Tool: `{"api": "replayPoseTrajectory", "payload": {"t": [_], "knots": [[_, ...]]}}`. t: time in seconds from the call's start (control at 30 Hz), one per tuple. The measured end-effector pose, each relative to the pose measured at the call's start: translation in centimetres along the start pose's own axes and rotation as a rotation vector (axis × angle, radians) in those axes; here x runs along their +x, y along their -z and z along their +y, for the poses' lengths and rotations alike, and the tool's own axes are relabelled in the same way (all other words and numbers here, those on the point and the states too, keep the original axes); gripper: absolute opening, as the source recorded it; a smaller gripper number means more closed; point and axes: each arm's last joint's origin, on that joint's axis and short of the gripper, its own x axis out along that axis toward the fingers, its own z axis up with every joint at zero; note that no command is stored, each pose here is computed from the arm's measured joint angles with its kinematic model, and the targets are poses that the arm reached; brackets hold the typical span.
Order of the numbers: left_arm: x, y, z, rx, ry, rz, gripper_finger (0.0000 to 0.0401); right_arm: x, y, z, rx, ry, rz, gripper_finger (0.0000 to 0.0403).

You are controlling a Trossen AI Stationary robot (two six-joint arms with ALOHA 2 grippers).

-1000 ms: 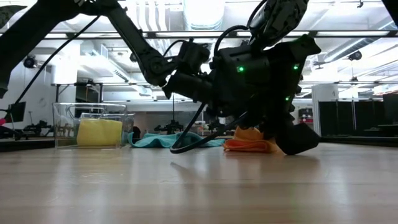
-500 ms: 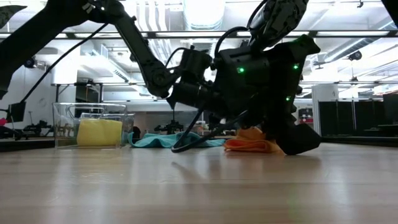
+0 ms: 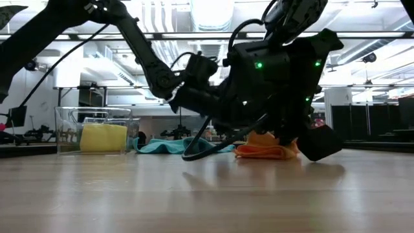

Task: Roll microfiber towels into tight, uniform cylinder then place into a basket
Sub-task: Roll the orange microfiber towel

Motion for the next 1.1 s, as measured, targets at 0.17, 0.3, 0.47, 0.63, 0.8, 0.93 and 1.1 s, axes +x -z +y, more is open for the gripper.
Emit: {"api": "replayPoseTrajectory", "payload": {"t": [0.17, 0.3, 0.47, 0.63, 0.8, 0.93, 1.1], "knots": [[-3.9, -2.5, 1.7, -0.027, 0.057, -0.014, 0.0000, 0.2, 0.3, -0.1, 0.058, 0.010, 0.024, 0.0013], [-8.3, -3.9, 1.0, -0.027, 0.005, -0.041, 0.0000, 0.9, 1.1, -0.7, 0.134, 0.022, 0.095, 0.0013], [-13.6, -4.5, -1.9, 0.024, -0.014, -0.094, 0.0000, 2.3, 2.3, -2.1, 0.287, 0.012, 0.200, 0.0013], [-16.9, -3.8, -4.8, 0.071, -0.168, -0.154, 0.0000, 4.1, 3.3, -3.7, 0.454, -0.073, 0.301, 0.0013], [-18.3, -2.7, -5.5, 0.076, -0.224, -0.165, 0.0000, 5.2, 4.3, -5.0, 0.569, -0.077, 0.385, 0.0013], [-18.0, -1.7, -5.0, 0.068, -0.304, -0.137, 0.0000, 5.0, 5.0, -6.3, 0.671, -0.046, 0.469, 0.0013], [-16.7, -0.6, -3.9, 0.059, -0.314, -0.101, 0.0000, 3.7, 5.0, -7.3, 0.748, -0.003, 0.507, 0.0013]]}}
